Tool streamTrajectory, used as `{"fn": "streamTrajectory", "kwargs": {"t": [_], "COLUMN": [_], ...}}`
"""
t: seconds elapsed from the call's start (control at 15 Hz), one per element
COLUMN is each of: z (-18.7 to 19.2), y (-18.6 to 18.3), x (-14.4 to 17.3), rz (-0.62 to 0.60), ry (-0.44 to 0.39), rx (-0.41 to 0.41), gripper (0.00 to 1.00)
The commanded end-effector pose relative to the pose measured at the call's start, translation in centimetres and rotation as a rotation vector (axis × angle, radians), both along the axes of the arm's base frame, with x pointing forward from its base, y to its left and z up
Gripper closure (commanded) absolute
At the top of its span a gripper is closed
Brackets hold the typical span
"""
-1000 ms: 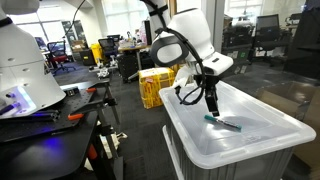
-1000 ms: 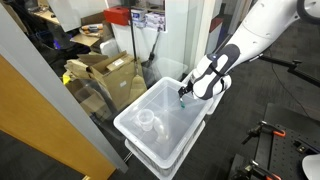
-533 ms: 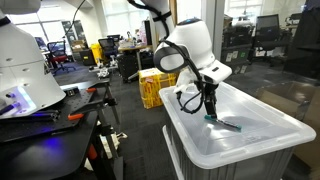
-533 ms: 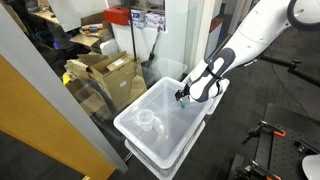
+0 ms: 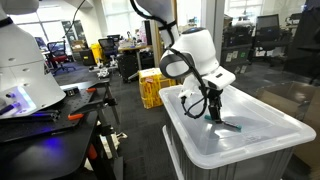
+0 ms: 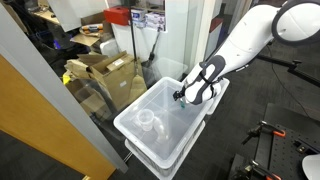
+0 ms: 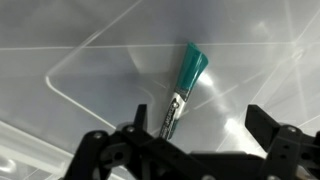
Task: Put the marker in the cup
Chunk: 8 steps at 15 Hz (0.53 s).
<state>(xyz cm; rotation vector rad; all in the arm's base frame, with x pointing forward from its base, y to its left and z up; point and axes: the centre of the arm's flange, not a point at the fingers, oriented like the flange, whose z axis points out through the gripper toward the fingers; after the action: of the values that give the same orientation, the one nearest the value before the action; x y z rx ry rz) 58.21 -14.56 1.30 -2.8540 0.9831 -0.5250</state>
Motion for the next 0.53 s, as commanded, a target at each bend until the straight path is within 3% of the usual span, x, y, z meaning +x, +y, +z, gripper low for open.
{"fn": "streamTrajectory", "kwargs": {"t": [0.0,0.33,0.4,0.47], "z": [-0.66,-1.31,-1.45,-1.59], "y": [0.27,-0.05,-0.12,-0.24], "x": [1.50,2.15,2.16,2.15], "rz": [-0.047,-0.067,-0.071,-0.074], "ry": [-0.021,-0.013,-0.009,-0.005], "rx": [-0.025,-0.031,-0.035,-0.037], "gripper": [0.02,0.19,0.16,0.19]}}
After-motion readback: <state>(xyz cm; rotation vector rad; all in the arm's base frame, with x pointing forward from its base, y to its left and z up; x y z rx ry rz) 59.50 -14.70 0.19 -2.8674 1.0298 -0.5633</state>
